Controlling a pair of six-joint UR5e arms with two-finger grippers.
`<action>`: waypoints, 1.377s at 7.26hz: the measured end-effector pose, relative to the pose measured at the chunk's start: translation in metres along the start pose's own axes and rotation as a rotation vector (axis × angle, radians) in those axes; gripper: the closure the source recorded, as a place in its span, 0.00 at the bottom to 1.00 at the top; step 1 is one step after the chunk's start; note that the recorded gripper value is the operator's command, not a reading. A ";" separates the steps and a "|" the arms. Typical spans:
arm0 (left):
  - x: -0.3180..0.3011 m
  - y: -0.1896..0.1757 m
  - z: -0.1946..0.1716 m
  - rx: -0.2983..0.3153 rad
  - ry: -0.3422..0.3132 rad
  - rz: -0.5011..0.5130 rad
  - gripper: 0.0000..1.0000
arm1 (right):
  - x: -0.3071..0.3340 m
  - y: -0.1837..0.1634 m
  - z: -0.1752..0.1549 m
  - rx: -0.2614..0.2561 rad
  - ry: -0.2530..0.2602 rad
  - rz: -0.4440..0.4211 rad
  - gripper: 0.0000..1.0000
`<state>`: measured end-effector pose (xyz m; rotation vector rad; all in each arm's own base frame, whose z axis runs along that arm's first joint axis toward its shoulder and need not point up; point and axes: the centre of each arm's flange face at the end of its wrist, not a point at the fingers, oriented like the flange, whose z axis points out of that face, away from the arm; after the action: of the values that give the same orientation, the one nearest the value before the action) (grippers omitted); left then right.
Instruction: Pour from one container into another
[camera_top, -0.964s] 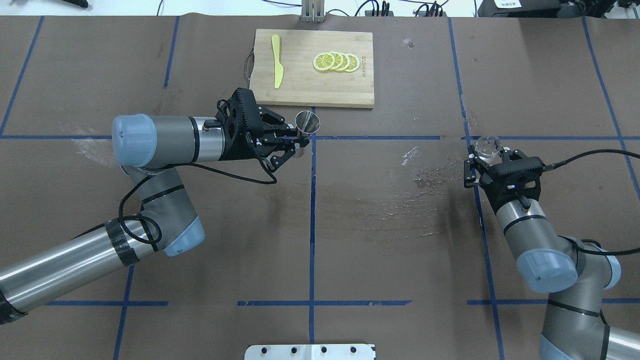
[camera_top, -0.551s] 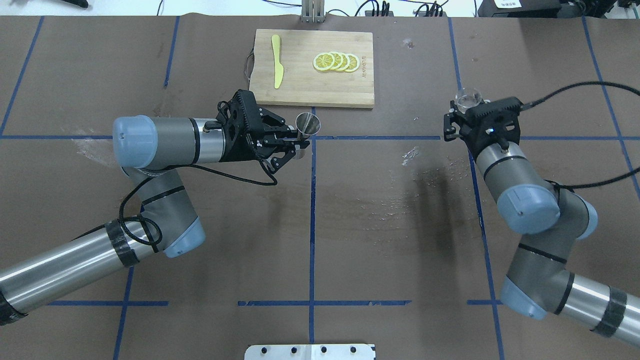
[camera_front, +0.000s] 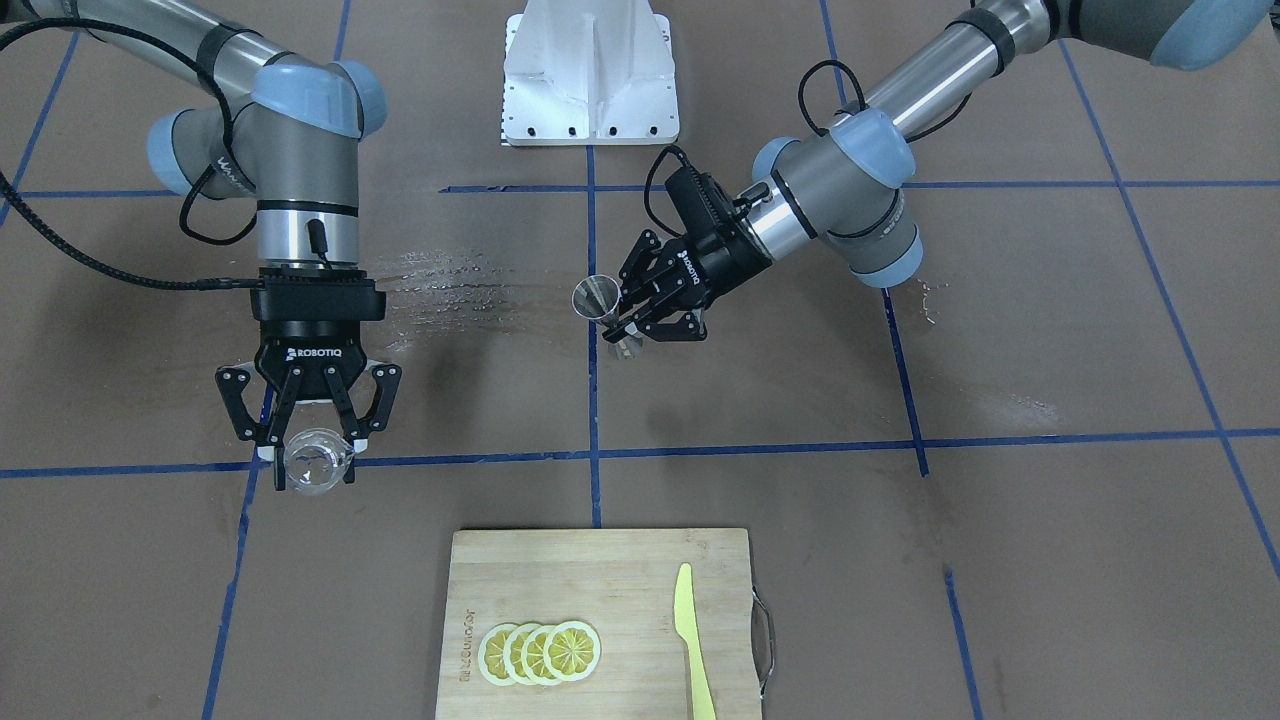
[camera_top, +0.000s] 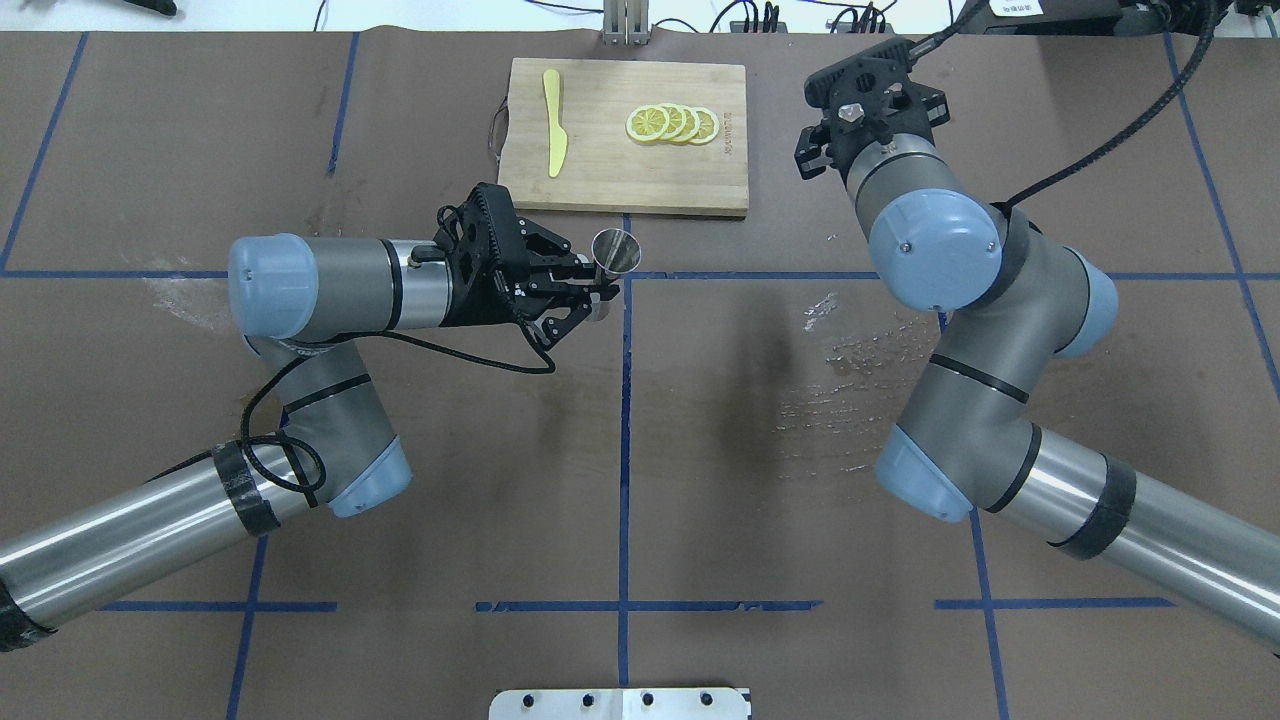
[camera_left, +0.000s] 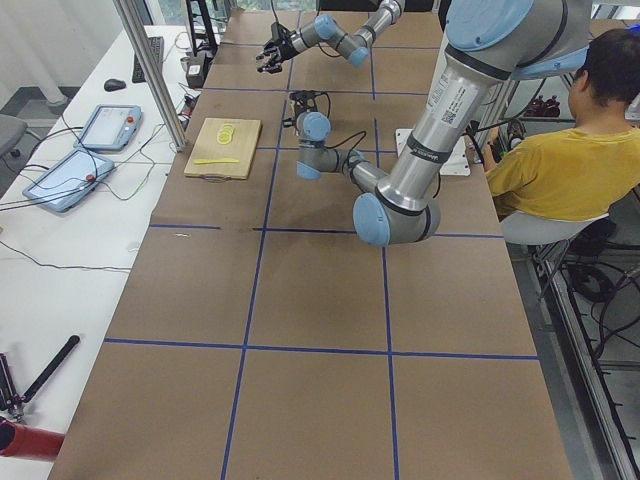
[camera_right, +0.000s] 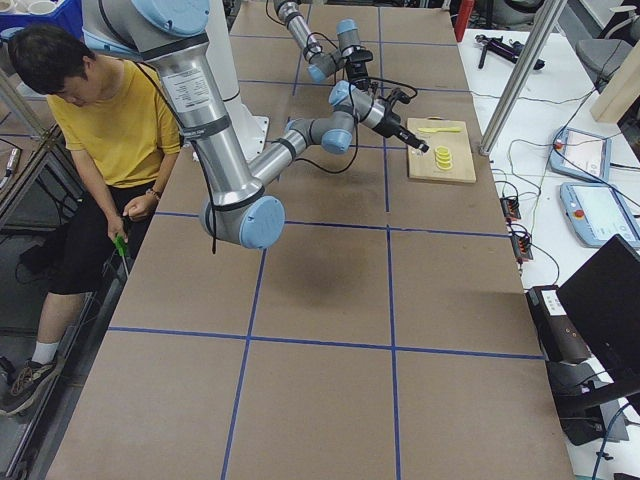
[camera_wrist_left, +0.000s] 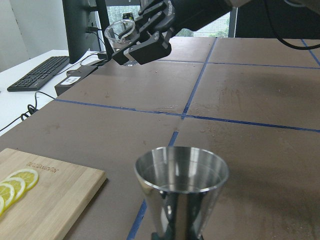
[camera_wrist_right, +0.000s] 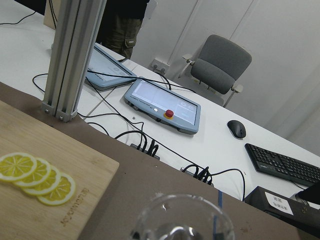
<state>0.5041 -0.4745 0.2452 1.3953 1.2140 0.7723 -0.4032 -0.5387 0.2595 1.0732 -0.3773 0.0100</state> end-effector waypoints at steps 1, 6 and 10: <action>0.000 0.001 0.000 -0.001 -0.005 -0.001 1.00 | -0.012 -0.011 -0.011 -0.003 0.014 -0.036 1.00; -0.004 0.001 0.001 -0.005 -0.025 -0.014 1.00 | -0.102 0.003 -0.119 0.058 0.038 -0.237 1.00; -0.002 0.001 0.003 -0.005 -0.030 -0.046 1.00 | -0.125 0.015 -0.134 0.038 0.058 -0.310 1.00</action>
<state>0.5063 -0.4775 0.2464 1.3655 1.2154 0.7194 -0.4831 -0.3952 0.1782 1.1575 -0.1563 -0.2277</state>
